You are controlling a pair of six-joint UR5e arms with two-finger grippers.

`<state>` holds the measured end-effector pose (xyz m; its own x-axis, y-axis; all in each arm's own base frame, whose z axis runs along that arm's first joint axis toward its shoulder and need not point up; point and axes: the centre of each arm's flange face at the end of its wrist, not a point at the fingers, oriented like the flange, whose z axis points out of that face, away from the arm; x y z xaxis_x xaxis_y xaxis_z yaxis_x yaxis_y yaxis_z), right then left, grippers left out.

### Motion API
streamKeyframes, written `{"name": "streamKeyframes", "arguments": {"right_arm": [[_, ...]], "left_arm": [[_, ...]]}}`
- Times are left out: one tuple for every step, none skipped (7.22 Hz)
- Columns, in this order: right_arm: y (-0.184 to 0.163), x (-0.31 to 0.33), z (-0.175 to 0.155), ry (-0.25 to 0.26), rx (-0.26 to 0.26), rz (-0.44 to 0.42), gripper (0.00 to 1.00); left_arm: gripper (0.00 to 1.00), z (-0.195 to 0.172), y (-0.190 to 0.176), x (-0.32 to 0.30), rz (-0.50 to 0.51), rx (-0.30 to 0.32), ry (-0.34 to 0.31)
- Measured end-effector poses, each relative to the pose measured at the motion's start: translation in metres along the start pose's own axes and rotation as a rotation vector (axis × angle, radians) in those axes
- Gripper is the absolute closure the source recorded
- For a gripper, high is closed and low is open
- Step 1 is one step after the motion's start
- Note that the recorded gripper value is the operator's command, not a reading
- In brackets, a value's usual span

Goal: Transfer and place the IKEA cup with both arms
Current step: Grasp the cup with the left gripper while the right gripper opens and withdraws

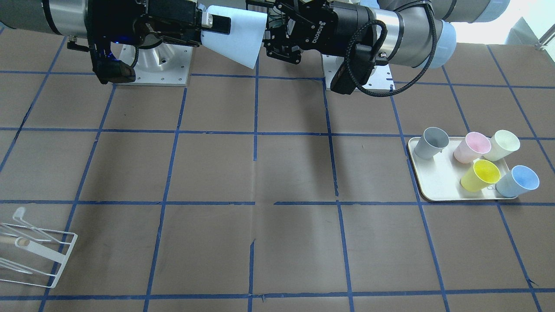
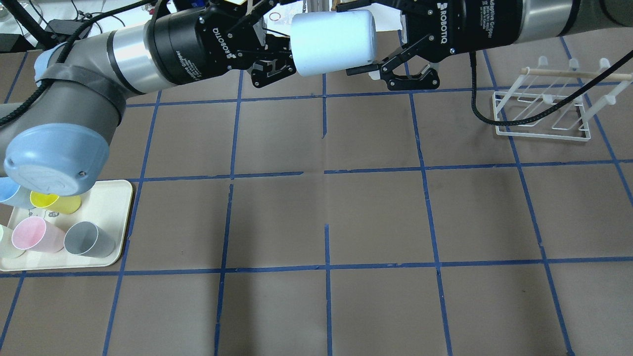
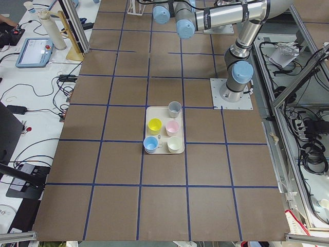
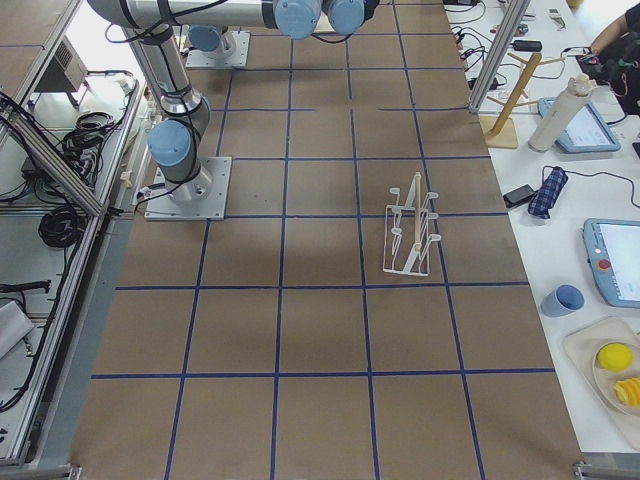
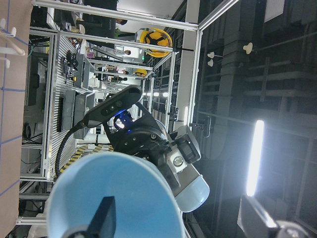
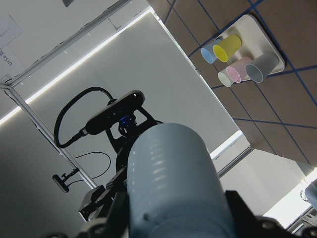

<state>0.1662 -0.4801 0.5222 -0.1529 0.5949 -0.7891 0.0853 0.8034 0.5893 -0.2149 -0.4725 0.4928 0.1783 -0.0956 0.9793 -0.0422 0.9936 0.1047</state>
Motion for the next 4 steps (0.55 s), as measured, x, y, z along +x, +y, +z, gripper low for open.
{"name": "streamKeyframes", "arguments": {"right_arm": [[-0.0013,0.0008,0.0001,0.002,-0.002,0.009,0.00],[-0.0017,0.0012,0.0002,0.004,-0.002,0.012,0.00],[-0.0017,0.0003,-0.0001,0.005,-0.001,0.011,0.00],[-0.0013,-0.0019,-0.0005,0.004,0.002,0.010,0.00]], "left_arm": [[0.59,0.0000,0.0005,-0.0013,-0.002,0.000,-0.001],[0.72,-0.0002,0.0013,-0.0042,-0.005,0.000,-0.002],[0.77,-0.0004,0.0022,-0.0067,-0.007,0.000,-0.002],[0.78,-0.0006,0.0032,-0.0075,-0.010,0.000,-0.002]]}}
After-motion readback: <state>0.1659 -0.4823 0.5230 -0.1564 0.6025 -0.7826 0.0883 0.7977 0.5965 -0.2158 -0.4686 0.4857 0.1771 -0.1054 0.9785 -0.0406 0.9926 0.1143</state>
